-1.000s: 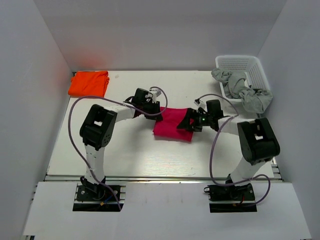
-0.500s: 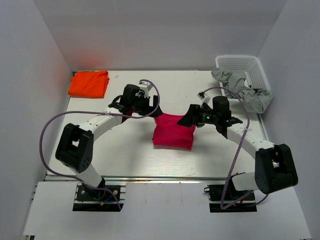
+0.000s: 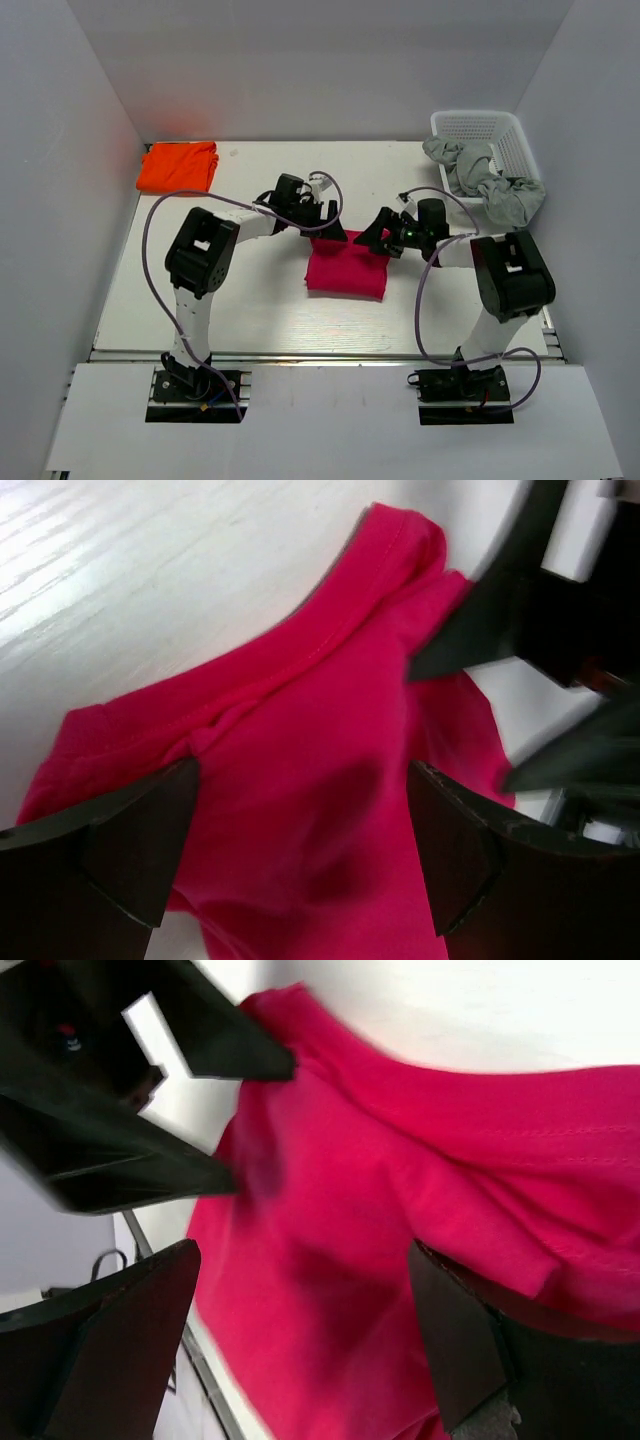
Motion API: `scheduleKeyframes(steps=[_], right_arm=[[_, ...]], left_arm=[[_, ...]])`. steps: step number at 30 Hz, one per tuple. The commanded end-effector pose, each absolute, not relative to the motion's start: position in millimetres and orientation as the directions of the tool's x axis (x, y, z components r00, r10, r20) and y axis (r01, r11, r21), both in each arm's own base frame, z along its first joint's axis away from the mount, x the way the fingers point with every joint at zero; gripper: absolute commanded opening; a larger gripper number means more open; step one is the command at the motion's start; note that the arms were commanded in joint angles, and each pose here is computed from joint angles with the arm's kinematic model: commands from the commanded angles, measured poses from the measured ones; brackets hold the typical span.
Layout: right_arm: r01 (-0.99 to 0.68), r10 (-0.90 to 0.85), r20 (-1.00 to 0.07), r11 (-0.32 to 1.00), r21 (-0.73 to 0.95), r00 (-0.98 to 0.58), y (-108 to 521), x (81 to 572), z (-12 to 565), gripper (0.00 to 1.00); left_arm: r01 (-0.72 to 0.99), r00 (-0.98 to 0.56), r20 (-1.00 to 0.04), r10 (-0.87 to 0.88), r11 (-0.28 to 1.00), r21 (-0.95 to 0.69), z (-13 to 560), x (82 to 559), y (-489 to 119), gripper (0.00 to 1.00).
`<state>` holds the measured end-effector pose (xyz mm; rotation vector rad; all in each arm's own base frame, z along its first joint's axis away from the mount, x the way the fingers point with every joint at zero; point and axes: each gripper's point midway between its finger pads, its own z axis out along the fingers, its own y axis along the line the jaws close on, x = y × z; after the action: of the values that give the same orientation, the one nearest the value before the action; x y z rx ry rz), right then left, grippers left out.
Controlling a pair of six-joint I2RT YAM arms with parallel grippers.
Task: Fold and stack the t-shirts
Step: Smooth out wrinkles on the folded tshirt
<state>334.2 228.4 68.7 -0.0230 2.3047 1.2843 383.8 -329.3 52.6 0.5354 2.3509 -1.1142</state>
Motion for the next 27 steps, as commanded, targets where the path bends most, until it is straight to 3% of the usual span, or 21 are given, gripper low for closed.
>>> scheduleKeyframes(steps=[1, 6, 9, 12, 13, 15, 18, 22, 27], right_arm=[[-0.235, 0.308, -0.423, 0.497, 0.835, -0.852, 222, 350, 66, 0.90], [-0.138, 0.350, -0.327, 0.469, 0.873, -0.878, 212, 346, 38, 0.90], [-0.175, 0.346, -0.387, 0.510, 0.842, -0.855, 206, 351, 47, 0.90], [-0.270, 0.290, -0.483, 0.549, 0.791, -0.826, 206, 359, 70, 0.90], [-0.272, 0.258, -0.462, 0.536, 0.799, -0.849, 209, 352, 74, 0.90], [-0.385, 0.205, -0.553, 0.526, 0.758, -0.808, 212, 359, 104, 0.90], [-0.447, 0.181, -0.627, 0.556, 0.701, -0.758, 207, 351, 135, 0.90], [-0.421, 0.222, -0.700, 0.664, 0.618, -0.679, 181, 335, 162, 0.90], [-0.358, 0.204, -0.652, 0.700, 0.619, -0.730, 167, 285, 132, 0.90]], left_arm=[[0.496, -0.833, -0.538, 0.125, 0.600, -0.628, 49, 390, -323, 0.96], [0.432, -0.872, -0.465, 0.153, 0.688, -0.583, 10, 388, -304, 0.93], [0.411, -0.875, -0.463, 0.140, 0.719, -0.560, 9, 392, -295, 0.93], [0.500, -0.785, -0.604, 0.137, 0.715, -0.488, 58, 422, -299, 0.96], [0.529, -0.748, -0.648, 0.141, 0.716, -0.455, 73, 430, -299, 0.99], [0.571, -0.667, -0.729, 0.151, 0.732, -0.372, 113, 444, -299, 0.99], [0.617, -0.577, -0.803, 0.148, 0.723, -0.310, 164, 449, -301, 0.99], [0.662, -0.539, -0.832, 0.132, 0.677, -0.322, 200, 427, -310, 0.99], [0.738, -0.574, -0.801, 0.170, 0.530, -0.417, 187, 367, -337, 0.99]])
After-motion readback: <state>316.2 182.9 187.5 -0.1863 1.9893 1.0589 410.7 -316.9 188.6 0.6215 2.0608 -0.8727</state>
